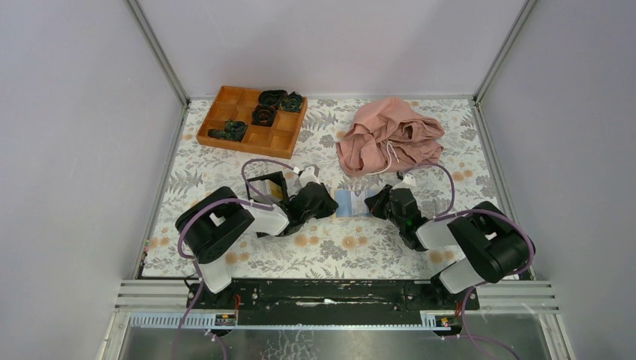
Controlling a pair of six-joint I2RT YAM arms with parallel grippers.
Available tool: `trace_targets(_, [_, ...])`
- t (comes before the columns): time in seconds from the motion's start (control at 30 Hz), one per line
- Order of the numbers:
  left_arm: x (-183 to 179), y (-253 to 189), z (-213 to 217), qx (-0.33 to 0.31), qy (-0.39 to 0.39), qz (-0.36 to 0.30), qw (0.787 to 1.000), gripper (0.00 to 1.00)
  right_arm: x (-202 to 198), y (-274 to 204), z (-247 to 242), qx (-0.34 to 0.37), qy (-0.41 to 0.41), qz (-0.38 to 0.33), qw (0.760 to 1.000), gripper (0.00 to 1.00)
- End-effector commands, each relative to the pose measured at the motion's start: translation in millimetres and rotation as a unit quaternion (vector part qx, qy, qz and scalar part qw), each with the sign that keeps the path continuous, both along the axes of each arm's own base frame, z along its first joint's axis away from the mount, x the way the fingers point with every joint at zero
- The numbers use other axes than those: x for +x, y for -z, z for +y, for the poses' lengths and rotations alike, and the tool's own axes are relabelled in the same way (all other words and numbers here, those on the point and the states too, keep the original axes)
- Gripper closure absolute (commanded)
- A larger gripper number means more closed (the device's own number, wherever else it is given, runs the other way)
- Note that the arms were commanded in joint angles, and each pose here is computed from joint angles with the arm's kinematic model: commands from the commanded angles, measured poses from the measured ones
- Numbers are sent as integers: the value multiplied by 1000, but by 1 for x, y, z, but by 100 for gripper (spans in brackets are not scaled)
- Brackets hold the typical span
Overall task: Put the credit cards into the card holder
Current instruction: Insert the credit card into the card holder.
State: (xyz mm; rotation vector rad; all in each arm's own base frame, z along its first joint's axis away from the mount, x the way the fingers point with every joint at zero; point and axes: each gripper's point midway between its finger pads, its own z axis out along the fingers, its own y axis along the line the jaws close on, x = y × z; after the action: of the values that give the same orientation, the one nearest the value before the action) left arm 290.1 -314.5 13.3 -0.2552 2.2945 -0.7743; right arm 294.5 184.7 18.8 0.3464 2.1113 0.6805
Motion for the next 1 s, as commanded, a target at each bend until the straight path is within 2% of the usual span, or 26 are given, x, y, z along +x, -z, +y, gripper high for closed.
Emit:
trace_targets(0.0, [-36,73,48,138,2,84,987,81,-9,25,-13,-58,-5,37,998,100])
trace_targets(0.43, [-41,79,61,181,2,86,980,85,-23,37,1,-62,-30,54,996,100])
trace_targets(0.97, [-43,88,70,212,-3,87,973,87,-49,29,6,-41,-45,59,996,100])
